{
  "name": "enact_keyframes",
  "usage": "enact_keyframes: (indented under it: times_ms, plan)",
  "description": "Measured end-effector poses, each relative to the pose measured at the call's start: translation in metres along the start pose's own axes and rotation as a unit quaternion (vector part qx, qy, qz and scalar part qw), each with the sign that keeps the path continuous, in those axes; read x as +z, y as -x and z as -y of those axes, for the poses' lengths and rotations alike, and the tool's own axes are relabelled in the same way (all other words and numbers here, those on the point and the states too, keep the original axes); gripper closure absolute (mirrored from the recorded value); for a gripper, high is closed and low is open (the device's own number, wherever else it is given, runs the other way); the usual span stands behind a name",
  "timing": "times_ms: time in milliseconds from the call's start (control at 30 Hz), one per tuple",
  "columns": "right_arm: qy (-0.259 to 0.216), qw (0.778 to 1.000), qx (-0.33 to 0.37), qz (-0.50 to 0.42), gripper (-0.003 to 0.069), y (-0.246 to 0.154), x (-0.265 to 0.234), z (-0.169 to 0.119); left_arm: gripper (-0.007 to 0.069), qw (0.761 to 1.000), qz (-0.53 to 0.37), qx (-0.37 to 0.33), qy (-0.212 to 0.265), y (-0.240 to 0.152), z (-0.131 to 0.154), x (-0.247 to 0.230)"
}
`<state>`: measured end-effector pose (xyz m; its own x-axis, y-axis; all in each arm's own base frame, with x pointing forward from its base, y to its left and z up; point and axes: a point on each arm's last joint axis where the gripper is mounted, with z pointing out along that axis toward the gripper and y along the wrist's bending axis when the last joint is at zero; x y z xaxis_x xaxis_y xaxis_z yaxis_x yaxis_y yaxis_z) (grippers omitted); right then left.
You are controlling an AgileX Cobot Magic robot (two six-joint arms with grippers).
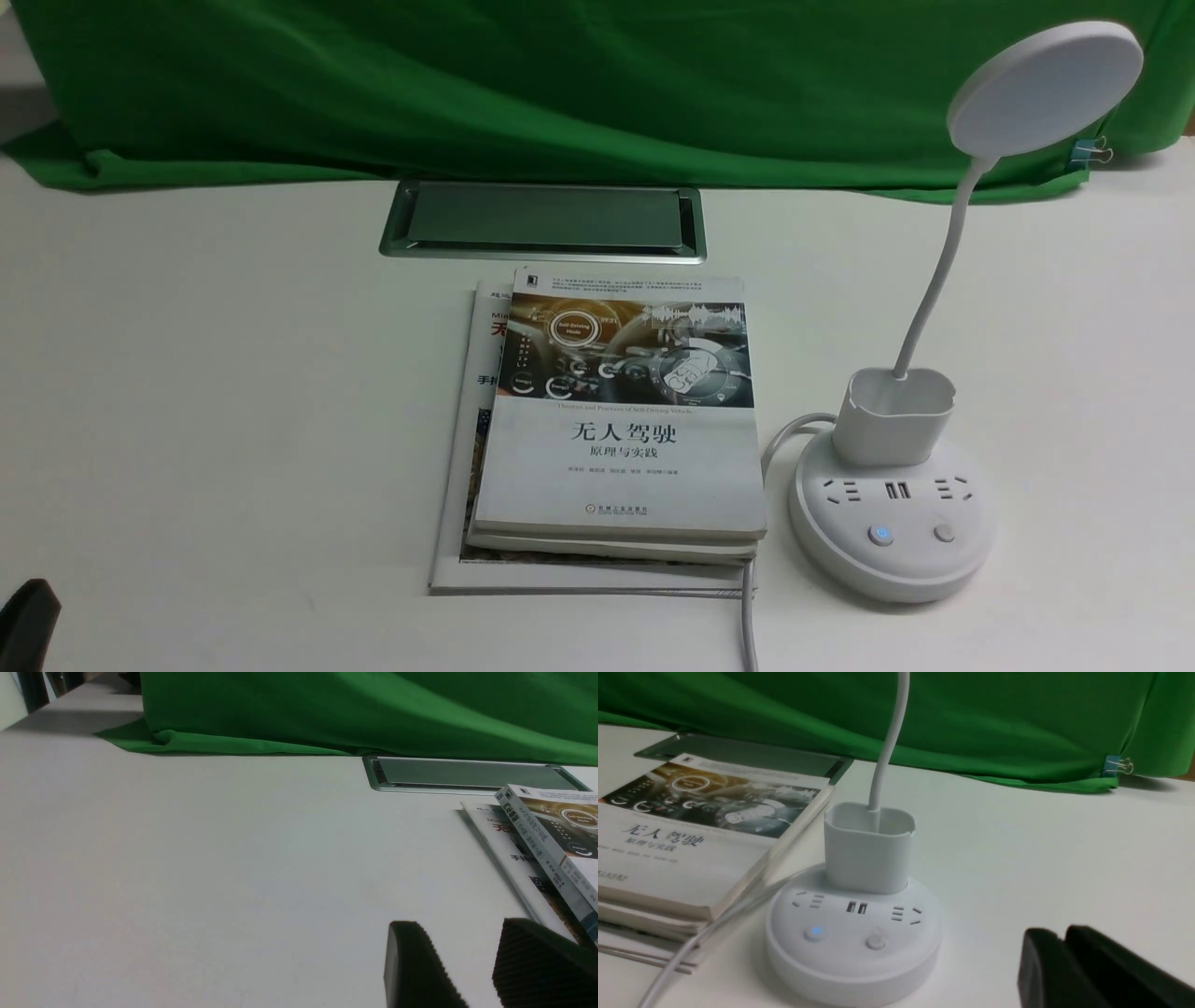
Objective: Turn off the desk lamp on the white desktop by hand.
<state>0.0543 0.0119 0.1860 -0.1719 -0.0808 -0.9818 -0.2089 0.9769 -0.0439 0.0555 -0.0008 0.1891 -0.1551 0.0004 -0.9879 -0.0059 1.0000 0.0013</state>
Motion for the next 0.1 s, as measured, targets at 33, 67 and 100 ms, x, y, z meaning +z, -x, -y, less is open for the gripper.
enact_keyframes:
  times_ms: [33,67,100]
  plan:
    - [0.000,1.000,0.000,0.000,0.0590,0.0000,0.0000,0.0000,0.0384,1.000,0.000,0.000,0.000,0.0000,0.0000,0.0000]
    - [0.000,1.000,0.000,0.000,0.0590,0.0000,0.0000,0.0000,0.0384,1.000,0.000,0.000,0.000,0.0000,0.0000,0.0000]
    - [0.000,1.000,0.000,0.000,0.0590,0.0000,0.0000,0.0000,0.0384,1.000,0.000,0.000,0.000,0.0000,0.0000,0.0000]
